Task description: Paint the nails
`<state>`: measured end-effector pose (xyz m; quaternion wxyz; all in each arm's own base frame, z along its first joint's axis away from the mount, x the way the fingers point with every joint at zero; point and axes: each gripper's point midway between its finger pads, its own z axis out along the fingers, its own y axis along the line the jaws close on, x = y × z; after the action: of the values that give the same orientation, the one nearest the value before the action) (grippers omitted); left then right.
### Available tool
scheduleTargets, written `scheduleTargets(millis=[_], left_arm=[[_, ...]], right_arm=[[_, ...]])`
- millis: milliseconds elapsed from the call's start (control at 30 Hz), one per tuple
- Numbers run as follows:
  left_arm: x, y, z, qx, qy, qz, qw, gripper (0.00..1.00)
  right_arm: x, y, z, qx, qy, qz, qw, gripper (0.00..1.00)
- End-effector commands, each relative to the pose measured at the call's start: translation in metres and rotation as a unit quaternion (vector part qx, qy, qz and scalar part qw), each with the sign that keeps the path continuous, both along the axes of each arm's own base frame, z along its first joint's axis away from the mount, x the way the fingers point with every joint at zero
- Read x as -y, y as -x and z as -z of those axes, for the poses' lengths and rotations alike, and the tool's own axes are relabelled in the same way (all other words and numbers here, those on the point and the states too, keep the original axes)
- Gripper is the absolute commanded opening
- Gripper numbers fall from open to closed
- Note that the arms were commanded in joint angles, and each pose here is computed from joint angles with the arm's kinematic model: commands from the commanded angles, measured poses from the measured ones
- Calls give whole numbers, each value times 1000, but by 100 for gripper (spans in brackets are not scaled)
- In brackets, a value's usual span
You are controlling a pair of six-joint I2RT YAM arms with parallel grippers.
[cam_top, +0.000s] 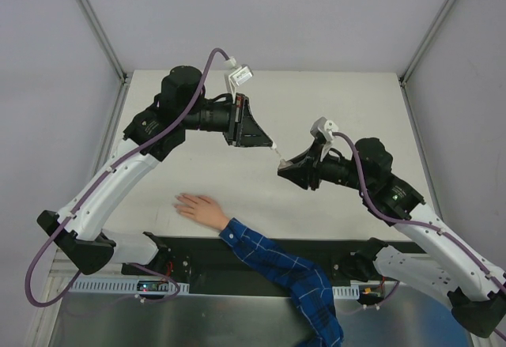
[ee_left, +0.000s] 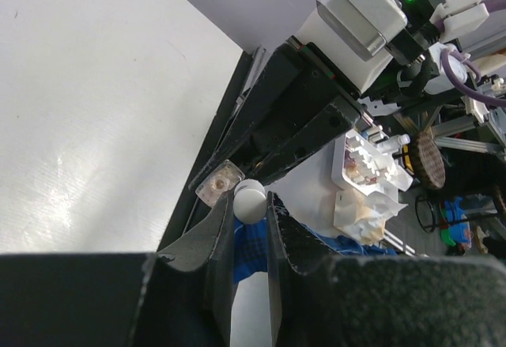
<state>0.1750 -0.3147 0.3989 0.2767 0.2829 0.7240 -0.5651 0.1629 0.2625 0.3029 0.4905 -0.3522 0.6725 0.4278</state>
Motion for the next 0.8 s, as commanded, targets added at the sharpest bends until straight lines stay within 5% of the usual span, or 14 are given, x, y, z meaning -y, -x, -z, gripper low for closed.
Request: scheduleTargets(millis=[0,767], left_arm=[[5,-2,-14,19,15,-8,1000,0],[13,-1,4,3,0,2,1000,0]], right_arm=[[0,12,-46,56,-51,-29,997,0],[5,5,-50,63,-56,0,996,0]])
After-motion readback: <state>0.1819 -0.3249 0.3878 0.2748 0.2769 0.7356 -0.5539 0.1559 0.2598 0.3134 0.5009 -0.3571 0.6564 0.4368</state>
